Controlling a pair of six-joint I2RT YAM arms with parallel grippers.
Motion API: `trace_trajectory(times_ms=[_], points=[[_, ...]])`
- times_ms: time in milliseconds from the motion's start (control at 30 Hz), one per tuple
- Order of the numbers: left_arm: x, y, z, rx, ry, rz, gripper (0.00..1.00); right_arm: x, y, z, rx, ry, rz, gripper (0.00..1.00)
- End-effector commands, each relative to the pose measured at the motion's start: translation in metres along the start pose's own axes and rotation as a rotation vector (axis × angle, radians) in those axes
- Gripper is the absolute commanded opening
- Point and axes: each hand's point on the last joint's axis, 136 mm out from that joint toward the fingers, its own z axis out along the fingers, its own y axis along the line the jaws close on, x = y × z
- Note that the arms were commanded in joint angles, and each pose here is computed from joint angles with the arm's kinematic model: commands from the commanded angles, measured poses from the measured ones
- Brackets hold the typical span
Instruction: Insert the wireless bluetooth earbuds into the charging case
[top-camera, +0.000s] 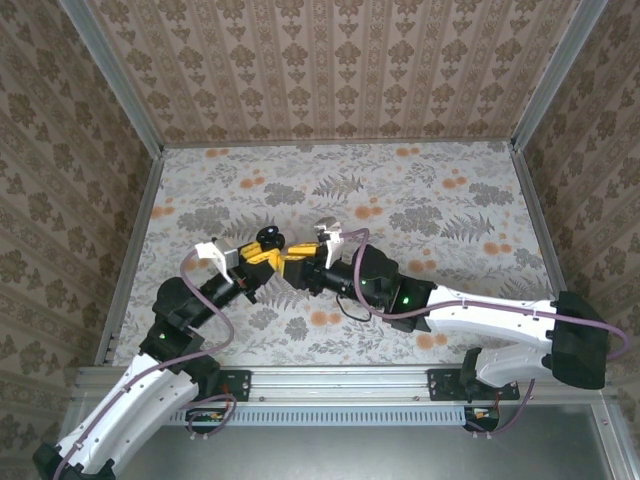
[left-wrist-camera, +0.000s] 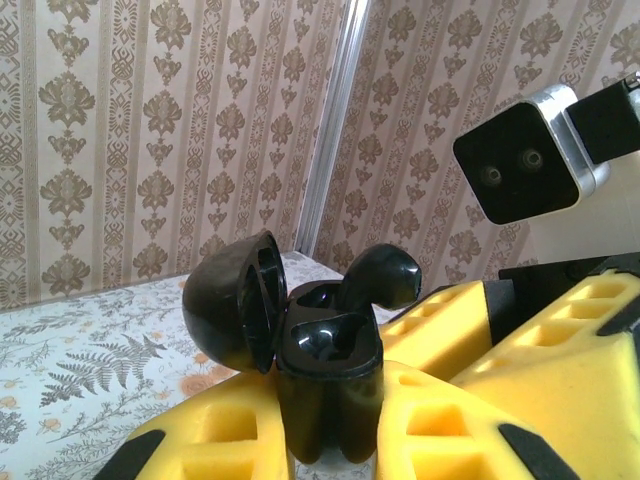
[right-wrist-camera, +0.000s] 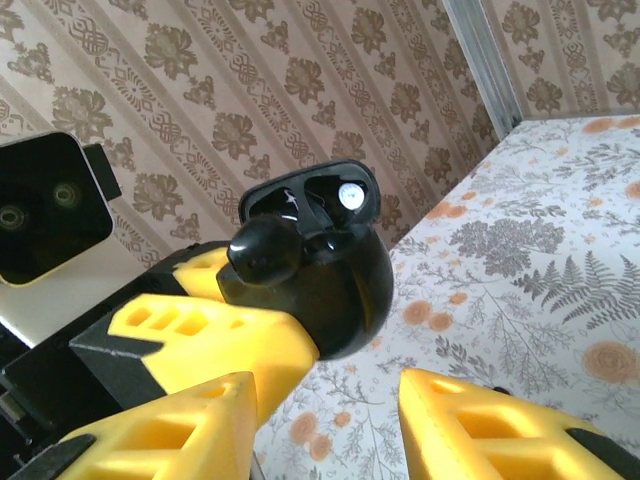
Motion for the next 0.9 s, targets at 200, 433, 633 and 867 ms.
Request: trace_trajectory(times_ms=[200, 433, 633, 867], points=[[-0.011, -0.005, 0.0, 0.024, -0.03, 0.032, 0.0, -0.055, 0.012, -0.045, 0.046, -0.023, -0.042, 0.46], [-0.004, -0.014, 0.009, 0.092, 0.014, 0.03, 0.0, -0.051, 0.026, -0.043, -0.054, 0.239, -0.101, 0.49], [-0.003, -0.024, 0.016, 0.169, 0.03, -0.011, 0.0, -0.048, 0.024, -0.039, -0.155, 0.381, -0.044, 0.49], [-0.001, -0.027, 0.019, 0.194, 0.048, -0.048, 0.0, -0.036, 0.008, -0.04, -0.105, 0.451, -0.086, 0.49]])
